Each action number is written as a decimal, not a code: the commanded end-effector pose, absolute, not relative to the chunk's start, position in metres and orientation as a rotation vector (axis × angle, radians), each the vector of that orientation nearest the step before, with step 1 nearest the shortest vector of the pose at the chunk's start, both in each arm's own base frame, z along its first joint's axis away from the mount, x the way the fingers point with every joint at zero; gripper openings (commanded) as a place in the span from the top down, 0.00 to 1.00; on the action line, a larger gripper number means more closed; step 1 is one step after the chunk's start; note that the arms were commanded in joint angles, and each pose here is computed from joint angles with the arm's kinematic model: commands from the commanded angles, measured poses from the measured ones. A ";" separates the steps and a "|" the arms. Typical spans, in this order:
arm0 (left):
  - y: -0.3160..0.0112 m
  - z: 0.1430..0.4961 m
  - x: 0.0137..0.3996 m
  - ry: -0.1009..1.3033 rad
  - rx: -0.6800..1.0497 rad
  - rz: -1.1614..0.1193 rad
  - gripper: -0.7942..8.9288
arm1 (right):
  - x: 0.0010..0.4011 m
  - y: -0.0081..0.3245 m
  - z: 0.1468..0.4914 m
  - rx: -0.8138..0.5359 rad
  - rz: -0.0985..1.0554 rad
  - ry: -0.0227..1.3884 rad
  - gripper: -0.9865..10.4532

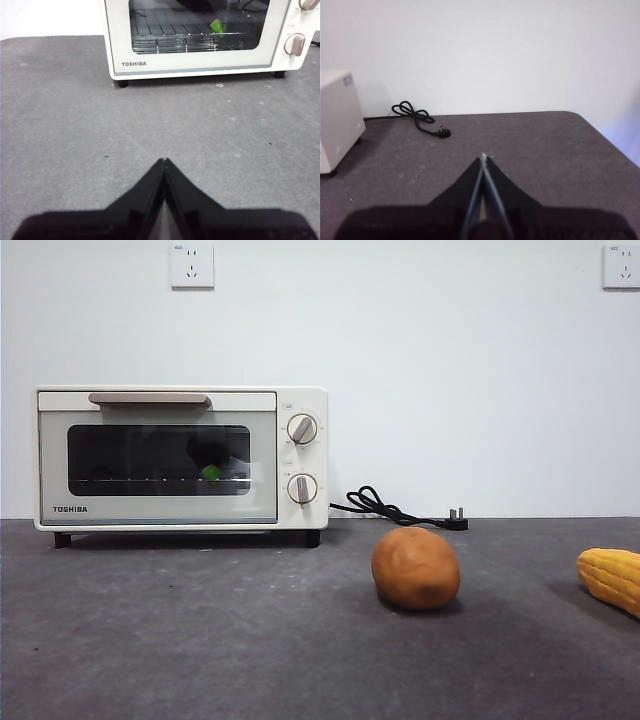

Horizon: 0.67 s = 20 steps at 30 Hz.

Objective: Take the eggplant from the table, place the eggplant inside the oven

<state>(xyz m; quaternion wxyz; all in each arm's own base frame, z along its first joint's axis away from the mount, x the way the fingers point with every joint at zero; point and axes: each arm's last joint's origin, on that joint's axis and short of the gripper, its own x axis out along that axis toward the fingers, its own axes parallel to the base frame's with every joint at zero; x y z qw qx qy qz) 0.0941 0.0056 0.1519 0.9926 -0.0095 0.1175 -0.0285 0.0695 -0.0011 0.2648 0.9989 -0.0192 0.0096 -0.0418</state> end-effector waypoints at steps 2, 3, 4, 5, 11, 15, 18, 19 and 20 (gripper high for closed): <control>0.006 0.150 0.095 0.235 -0.026 -0.049 0.92 | 0.073 -0.001 0.240 -0.021 -0.087 0.006 0.91; 0.006 0.150 0.095 0.235 -0.026 -0.049 0.92 | 0.073 -0.001 0.233 -0.014 -0.087 0.007 0.91; 0.006 0.150 0.095 0.235 -0.026 -0.049 0.92 | 0.074 -0.001 0.227 -0.001 -0.087 0.006 0.91; 0.006 0.150 0.095 0.235 -0.026 -0.049 0.92 | 0.076 -0.001 0.221 0.010 -0.086 0.011 0.91; 0.006 0.149 0.095 0.244 -0.028 -0.049 0.92 | 0.085 0.000 0.196 0.068 -0.073 0.069 0.91; 0.006 0.148 0.095 0.253 -0.029 -0.049 0.92 | 0.089 0.000 0.182 0.087 -0.073 0.110 0.91; 0.006 0.148 0.096 0.257 -0.029 -0.049 0.92 | 0.091 0.000 0.172 0.093 -0.074 0.139 0.91; 0.006 0.148 0.096 0.257 -0.029 -0.049 0.92 | 0.092 0.000 0.168 0.093 -0.075 0.150 0.91; 0.006 0.148 0.096 0.257 -0.029 -0.049 0.92 | 0.092 0.000 0.165 0.093 -0.076 0.159 0.91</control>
